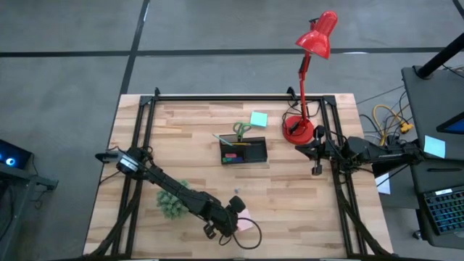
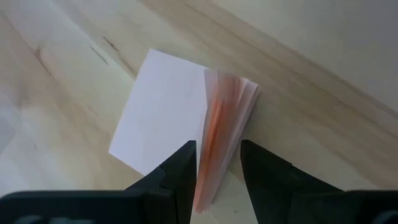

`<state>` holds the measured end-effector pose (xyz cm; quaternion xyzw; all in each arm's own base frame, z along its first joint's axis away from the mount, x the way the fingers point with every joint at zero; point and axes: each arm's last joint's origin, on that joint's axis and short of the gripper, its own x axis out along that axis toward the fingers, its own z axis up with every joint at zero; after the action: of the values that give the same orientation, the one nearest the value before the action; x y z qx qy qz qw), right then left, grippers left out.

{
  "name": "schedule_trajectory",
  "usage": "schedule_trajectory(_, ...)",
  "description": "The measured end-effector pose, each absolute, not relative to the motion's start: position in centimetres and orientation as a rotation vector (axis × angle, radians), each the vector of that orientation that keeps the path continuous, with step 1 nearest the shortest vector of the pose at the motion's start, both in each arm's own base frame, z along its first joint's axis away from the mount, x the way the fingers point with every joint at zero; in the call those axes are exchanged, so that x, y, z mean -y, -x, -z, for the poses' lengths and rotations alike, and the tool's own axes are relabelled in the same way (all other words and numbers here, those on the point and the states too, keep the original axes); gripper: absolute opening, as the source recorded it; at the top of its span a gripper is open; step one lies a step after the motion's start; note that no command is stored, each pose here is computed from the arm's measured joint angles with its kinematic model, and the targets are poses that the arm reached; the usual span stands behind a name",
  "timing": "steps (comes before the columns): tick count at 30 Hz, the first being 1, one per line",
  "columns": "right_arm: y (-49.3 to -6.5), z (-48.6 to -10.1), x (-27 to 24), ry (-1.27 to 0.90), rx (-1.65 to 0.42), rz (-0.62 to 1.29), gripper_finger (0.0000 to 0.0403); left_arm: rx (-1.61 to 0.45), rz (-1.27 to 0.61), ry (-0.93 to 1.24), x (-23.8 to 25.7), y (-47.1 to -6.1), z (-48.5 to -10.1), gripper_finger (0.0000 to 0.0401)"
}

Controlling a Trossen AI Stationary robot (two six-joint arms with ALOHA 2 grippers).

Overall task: Pick and place office supplies into organizer
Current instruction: Put the pink sticky notes into the black desk organizer

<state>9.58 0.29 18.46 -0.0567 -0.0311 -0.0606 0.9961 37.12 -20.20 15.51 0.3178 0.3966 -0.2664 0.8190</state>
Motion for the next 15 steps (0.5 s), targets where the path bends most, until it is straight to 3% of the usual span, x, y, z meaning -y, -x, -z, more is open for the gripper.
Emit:
schedule_trajectory(4, -9.58, -18.46, -0.28, 0.117, 0.062, 0.122, 0.0008, -0.844, 0.566, -0.676, 20.15, -37.16, -15.52, 0.01)
schedule_trajectory(12, -9.58, -18.46, -0.29, 0.117, 0.062, 0.122, 0.0008, -0.843, 0.566, -0.675, 20.12, -37.18, -15.52, 0.0012)
schedule_trajectory(15, -9.58, -18.46, -0.29, 0.117, 0.062, 0.122, 0.0009, -0.839, 0.565, -0.674, 20.15, -37.23, -15.5, 0.0004)
